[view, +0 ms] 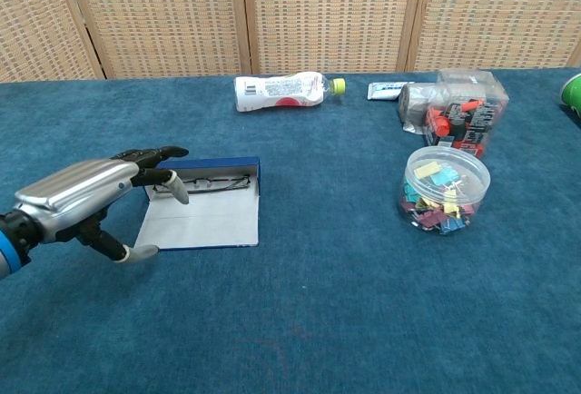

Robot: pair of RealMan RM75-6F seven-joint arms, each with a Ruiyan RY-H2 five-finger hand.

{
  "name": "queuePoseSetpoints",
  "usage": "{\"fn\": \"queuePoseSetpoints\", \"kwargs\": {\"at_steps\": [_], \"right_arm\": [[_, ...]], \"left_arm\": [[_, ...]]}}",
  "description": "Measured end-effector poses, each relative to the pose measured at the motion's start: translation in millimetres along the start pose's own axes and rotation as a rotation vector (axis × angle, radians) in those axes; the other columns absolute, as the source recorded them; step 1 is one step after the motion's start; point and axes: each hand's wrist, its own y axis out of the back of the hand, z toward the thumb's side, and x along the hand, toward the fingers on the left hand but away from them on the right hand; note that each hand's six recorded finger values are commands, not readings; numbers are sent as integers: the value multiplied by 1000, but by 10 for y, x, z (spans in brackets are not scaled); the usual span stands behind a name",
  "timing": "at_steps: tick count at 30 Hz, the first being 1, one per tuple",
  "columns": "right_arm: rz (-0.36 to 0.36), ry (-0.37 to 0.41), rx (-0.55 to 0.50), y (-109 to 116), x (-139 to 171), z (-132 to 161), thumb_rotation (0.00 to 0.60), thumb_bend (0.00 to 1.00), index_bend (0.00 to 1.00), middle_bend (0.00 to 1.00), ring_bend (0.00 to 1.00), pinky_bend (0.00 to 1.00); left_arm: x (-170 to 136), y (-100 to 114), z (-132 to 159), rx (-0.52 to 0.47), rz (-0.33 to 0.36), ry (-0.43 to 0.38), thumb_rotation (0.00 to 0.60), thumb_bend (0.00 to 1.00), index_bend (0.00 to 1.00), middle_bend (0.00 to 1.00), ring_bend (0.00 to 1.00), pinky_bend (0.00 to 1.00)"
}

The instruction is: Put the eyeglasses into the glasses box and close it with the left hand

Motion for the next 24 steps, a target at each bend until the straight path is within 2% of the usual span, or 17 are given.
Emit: {"fn": "queuePoseSetpoints", "kwargs": {"at_steps": [6, 24], "right_arm": [[1, 1, -1, -1, 1, -1, 600, 0, 0, 0, 0, 0], [2, 3, -8, 2, 3, -3, 600, 0, 0, 0, 0, 0]], "left_arm": [[42, -93, 35, 3, -5, 2, 600, 283, 318, 0, 0, 0], [212, -197, 29, 42, 22, 12, 600, 286, 318, 0, 0, 0]]}}
